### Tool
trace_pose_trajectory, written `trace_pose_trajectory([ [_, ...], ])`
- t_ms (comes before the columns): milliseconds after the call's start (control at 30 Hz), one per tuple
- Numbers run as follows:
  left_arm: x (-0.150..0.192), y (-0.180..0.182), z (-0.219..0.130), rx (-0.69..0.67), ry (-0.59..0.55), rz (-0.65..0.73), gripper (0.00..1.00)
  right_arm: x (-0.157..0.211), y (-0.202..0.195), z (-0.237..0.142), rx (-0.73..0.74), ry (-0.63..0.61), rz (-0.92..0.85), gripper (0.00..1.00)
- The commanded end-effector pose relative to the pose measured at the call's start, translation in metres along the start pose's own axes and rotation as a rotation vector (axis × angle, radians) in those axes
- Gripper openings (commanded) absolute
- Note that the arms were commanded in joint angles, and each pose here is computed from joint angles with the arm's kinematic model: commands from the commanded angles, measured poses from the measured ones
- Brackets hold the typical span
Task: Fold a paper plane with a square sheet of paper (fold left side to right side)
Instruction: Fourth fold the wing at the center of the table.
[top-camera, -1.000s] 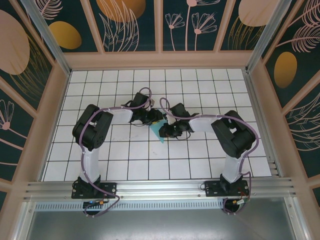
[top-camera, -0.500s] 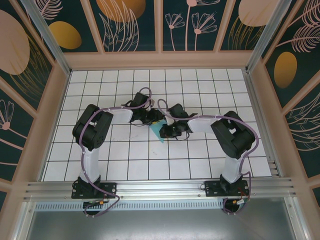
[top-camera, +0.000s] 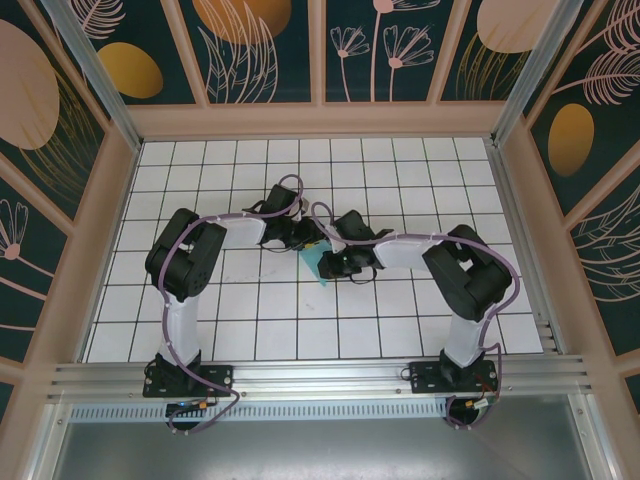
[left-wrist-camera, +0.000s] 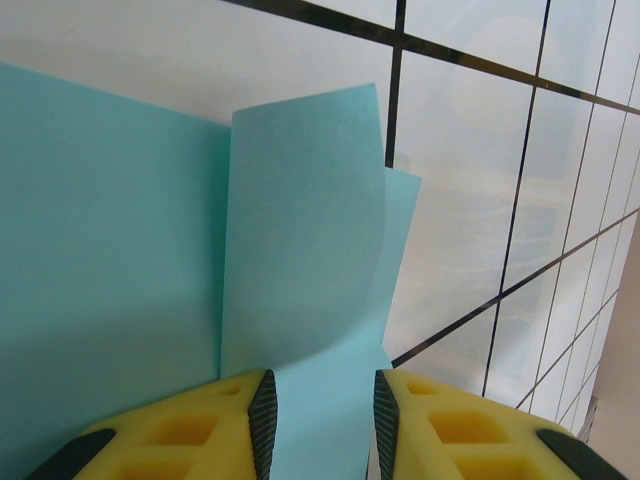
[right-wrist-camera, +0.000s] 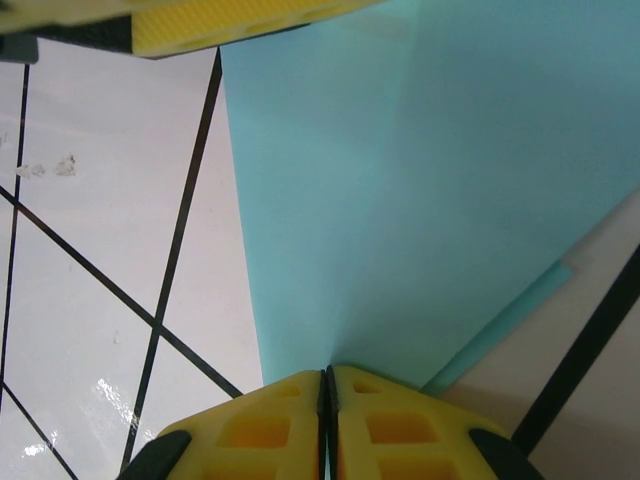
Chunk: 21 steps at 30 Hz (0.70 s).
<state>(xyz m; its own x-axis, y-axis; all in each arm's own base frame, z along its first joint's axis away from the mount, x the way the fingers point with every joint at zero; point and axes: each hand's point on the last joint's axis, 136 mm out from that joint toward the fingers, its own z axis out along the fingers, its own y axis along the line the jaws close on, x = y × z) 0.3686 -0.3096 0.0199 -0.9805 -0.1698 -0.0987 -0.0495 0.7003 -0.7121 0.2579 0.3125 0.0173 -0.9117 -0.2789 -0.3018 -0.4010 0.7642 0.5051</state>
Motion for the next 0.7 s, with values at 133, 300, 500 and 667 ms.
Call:
trace_pose_trajectory([
  [133, 0.026, 0.08, 0.022, -0.236, 0.052, -0.068, 0.35, 0.021, 0.008, -0.021, 0.005, 0.068, 0.019, 0.17],
  [300, 0.025, 0.077, 0.02, -0.232, 0.048, -0.064, 0.35, -0.008, 0.035, -0.046, -0.06, -0.022, -0.014, 0.2],
  [500, 0.024, 0.077, 0.02, -0.229, 0.048, -0.061, 0.35, -0.006, 0.052, -0.044, -0.162, -0.009, -0.001, 0.2],
  [667, 0.025, 0.077, 0.021, -0.229, 0.05, -0.062, 0.35, -0.001, 0.045, -0.027, -0.165, 0.032, 0.017, 0.2],
])
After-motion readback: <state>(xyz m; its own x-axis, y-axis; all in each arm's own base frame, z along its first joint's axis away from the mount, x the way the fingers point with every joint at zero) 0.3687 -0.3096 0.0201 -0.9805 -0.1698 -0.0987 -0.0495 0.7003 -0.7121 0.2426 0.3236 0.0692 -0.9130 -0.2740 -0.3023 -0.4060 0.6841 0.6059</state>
